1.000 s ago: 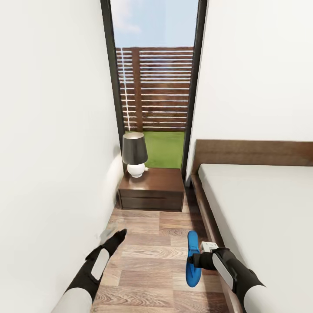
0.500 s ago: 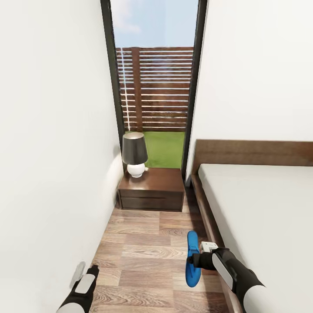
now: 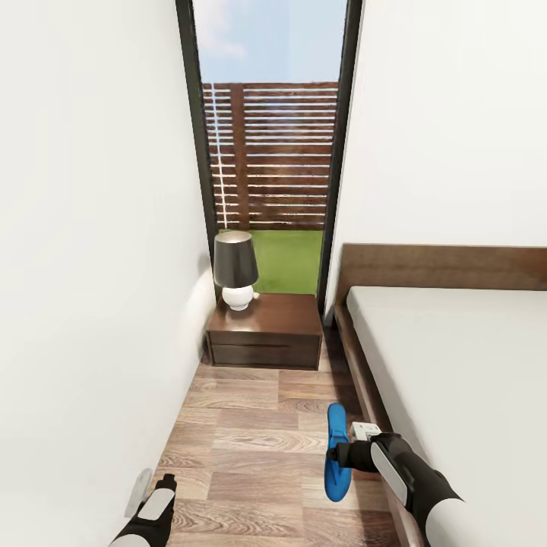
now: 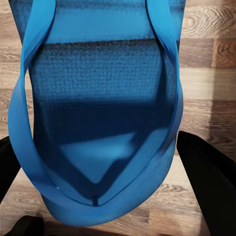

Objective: In the bedroom, move the book from the bed onto either nightstand, and place the two sandals side by side next to the bed.

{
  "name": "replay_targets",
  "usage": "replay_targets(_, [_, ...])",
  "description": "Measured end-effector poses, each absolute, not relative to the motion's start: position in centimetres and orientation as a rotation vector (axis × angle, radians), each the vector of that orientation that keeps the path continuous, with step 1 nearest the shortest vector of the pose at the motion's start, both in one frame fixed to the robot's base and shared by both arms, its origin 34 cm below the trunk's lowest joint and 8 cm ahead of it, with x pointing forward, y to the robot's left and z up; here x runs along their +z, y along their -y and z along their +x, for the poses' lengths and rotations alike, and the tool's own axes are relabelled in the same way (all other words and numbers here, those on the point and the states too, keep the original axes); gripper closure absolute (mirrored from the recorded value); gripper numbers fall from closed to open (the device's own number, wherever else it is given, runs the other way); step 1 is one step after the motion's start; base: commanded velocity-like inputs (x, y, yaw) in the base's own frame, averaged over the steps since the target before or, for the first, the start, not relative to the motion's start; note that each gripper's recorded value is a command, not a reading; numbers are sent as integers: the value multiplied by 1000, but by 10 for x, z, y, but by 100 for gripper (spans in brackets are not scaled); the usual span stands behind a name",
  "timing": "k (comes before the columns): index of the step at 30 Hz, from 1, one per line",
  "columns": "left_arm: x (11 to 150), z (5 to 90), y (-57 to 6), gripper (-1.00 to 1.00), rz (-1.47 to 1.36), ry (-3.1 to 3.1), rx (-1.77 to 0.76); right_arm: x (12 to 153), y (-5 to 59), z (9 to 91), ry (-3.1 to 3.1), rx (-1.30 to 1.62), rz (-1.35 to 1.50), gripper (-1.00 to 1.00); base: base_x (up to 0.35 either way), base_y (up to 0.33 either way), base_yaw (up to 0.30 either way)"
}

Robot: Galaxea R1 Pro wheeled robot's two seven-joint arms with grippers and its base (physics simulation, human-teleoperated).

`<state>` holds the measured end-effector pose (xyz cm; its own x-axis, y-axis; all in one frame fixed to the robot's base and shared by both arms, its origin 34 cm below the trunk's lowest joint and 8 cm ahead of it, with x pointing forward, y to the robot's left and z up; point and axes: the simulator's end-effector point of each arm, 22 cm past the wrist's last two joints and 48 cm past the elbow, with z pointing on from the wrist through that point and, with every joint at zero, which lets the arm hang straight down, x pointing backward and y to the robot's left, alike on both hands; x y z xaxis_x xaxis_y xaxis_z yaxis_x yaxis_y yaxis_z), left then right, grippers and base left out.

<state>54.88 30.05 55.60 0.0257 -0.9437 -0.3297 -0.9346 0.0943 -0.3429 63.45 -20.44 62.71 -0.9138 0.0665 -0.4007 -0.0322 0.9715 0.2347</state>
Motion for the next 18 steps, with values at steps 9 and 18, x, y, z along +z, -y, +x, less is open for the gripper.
replay_targets(9, [554,548,-300,-100,-1838,-1905,-25,625,205,634,-2704,331,25,100,0,0,0])
replay_targets(18, [539,548,-300,-100,-1838,-1905,-26,610,204,634,-2704,332,25,100,0,0,0])
